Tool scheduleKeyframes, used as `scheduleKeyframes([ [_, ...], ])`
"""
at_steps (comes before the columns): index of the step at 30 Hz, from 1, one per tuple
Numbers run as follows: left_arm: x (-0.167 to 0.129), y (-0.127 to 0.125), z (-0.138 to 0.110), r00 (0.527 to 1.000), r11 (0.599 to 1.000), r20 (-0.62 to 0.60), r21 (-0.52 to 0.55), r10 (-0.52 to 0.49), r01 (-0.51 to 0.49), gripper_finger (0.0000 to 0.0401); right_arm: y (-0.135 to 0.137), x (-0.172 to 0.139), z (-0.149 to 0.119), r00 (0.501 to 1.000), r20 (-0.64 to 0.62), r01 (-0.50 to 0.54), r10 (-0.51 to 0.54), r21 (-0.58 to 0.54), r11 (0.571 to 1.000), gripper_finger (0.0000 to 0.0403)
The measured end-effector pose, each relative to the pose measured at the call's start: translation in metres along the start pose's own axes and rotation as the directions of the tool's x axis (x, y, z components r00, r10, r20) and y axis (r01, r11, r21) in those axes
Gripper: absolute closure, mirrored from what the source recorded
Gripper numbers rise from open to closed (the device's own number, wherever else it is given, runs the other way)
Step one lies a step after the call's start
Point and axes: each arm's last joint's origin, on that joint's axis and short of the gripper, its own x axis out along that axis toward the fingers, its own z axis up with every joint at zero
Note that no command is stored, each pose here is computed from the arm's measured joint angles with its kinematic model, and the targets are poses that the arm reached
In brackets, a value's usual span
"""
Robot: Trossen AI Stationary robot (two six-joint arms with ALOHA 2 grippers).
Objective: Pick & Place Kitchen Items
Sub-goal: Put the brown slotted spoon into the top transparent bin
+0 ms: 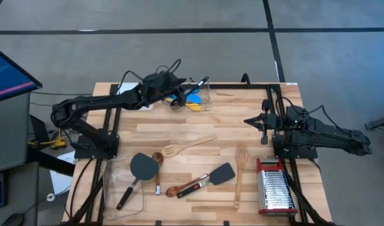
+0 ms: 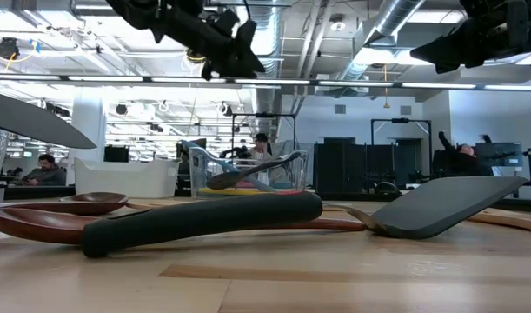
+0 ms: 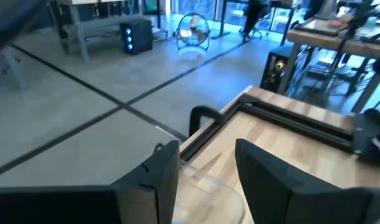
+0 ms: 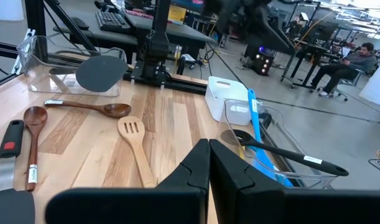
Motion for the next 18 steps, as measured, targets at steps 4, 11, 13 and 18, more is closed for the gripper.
scheduleKeyframes([
  [4,-0.002,-0.003,0.001,1.0,1.0,0.003,0.002,-0.012,0.012,0.0258,0.0,0.0,0.0,1.0,0.0,0.0,0.0,0.0,1.0,0.0403],
  [11,-0.002,-0.003,0.001,1.0,1.0,0.002,0.008,-0.011,0.011,0.0258,0.0,0.0,0.0,1.0,0.0,0.0,0.0,0.0,1.0,0.0403],
  [13,-0.003,-0.005,0.001,1.0,1.0,0.001,0.008,-0.015,0.015,0.0259,0.0,0.0,0.0,1.0,0.0,0.0,0.0,0.0,1.0,0.0403],
  [18,-0.005,-0.015,-0.001,0.999,0.999,-0.01,-0.013,-0.045,0.045,0.0261,0.0,0.0,0.0,1.0,0.0,0.0,0.0,-0.001,1.0,0.0403],
])
